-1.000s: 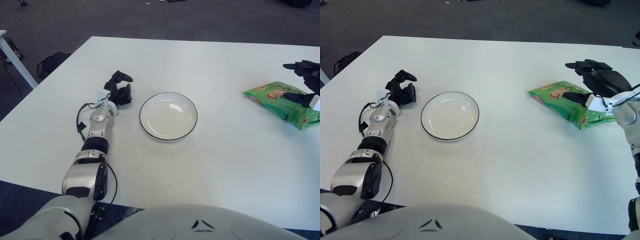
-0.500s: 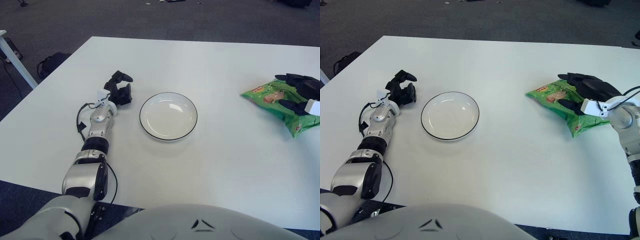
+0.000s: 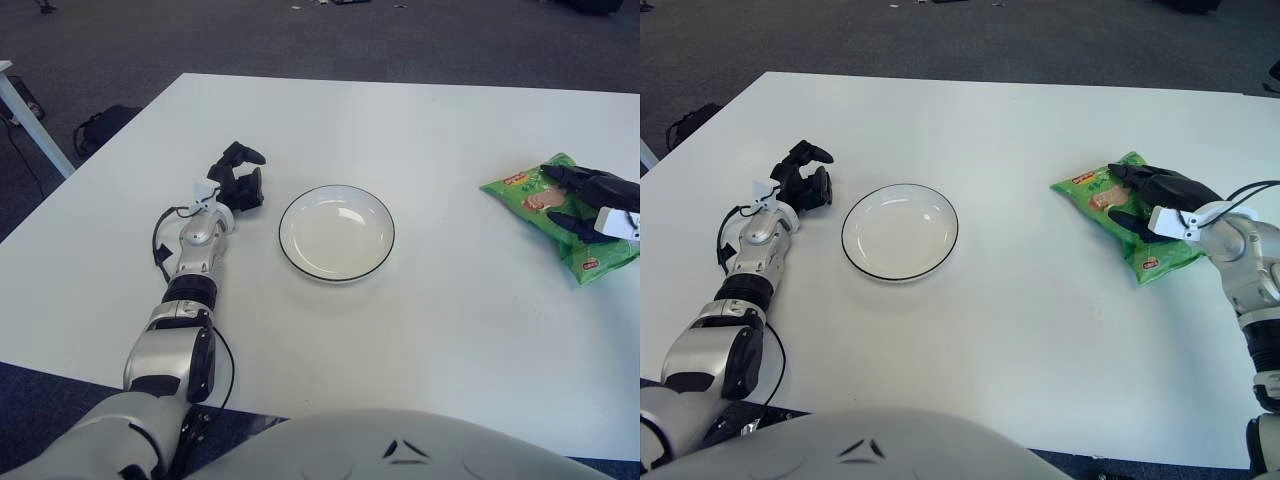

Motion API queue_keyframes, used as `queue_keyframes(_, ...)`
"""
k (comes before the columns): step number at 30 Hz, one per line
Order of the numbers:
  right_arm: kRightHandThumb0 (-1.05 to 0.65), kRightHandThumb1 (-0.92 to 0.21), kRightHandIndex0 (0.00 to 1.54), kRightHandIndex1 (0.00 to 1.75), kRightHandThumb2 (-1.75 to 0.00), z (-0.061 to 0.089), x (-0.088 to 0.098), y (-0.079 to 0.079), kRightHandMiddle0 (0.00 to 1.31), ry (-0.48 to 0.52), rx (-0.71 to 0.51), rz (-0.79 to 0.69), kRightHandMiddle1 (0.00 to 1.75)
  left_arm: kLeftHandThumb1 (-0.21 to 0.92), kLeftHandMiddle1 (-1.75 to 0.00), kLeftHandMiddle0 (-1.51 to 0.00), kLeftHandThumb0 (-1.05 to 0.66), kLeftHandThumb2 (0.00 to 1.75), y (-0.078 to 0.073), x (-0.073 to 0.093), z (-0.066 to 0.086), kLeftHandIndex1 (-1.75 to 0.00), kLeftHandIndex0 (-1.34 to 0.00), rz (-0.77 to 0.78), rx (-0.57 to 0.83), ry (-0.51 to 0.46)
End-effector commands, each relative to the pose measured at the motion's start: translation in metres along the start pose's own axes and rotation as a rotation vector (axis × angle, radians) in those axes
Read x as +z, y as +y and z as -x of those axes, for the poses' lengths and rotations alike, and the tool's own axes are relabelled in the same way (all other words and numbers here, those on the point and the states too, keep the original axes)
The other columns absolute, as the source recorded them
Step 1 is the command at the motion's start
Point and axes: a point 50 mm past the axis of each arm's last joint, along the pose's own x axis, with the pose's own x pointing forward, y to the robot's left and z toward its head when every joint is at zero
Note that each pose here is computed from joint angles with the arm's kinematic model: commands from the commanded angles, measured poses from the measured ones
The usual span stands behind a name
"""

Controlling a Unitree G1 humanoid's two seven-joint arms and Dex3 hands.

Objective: Put the snack into the plate.

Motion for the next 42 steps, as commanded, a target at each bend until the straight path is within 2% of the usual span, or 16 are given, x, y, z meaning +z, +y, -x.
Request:
queue_keyframes(1,-1.05,-0.92,0.0,0.0,-0.98,-0.006,0.004,0.006,0.0,-0.016,0.061,0.016,0.0,0.54,-1.75,-1.1,-0.41,1.03,-0.004,-0.035,0.022,-1.75,-0.44,0.023,0.003,0.143)
queue_keyframes(4,-1.05,-0.92,0.0,0.0,-0.97,-0.009,0.005,0.008,0.0,-0.018,0.093,0.016,0.0,0.54,-1.75,-1.1,-0.41,1.03,-0.004,-0.035,0.022,-1.75,-0.44,0.022,0.003,0.143)
queue_keyframes(8,-1.05,-0.92,0.0,0.0,-0.96,-0.018,0.017,0.012,0.0,-0.021,0.178,0.021,0.0,0.54,-1.75,-1.11,-0.41,1.03,-0.005,-0.035,0.023,-1.75,-0.44,0.019,0.007,0.141)
queue_keyframes(13,-1.05,-0.92,0.0,0.0,-0.96,-0.023,0.033,0.007,0.0,-0.031,0.26,0.08,0.0,0.54,-1.75,-1.12,-0.41,1.03,-0.005,-0.035,0.023,-1.75,-0.44,0.013,0.008,0.142)
queue_keyframes(17,-1.05,-0.92,0.0,0.0,-0.96,-0.024,0.038,0.005,0.0,-0.029,0.289,0.099,0.0,0.54,-1.75,-1.11,-0.41,1.03,-0.006,-0.035,0.023,-1.75,-0.44,0.013,0.009,0.144)
queue_keyframes(22,-1.05,-0.92,0.0,0.0,-0.95,-0.04,0.042,0.013,0.0,-0.028,0.318,0.127,0.0,0.54,-1.75,-1.1,-0.41,1.03,-0.006,-0.034,0.023,-1.75,-0.44,0.014,0.009,0.141)
queue_keyframes(30,-1.05,-0.92,0.0,0.0,-0.91,-0.051,0.062,0.008,0.0,-0.118,0.343,0.221,0.0,0.54,-1.75,-1.11,-0.41,1.03,-0.007,-0.034,0.023,-1.75,-0.44,0.002,0.013,0.141)
queue_keyframes(34,-1.05,-0.92,0.0,0.0,-0.91,-0.051,0.079,0.001,0.0,-0.197,0.356,0.269,0.0,0.54,-1.75,-1.11,-0.41,1.03,-0.008,-0.034,0.023,-1.75,-0.44,-0.01,0.021,0.138)
queue_keyframes(42,-1.04,-0.92,0.0,0.0,-0.85,-0.054,0.092,-0.003,0.02,-0.295,0.311,0.3,0.02,0.54,-1.75,-1.15,-0.41,1.03,-0.01,-0.033,0.024,-1.75,-0.44,-0.033,0.025,0.145)
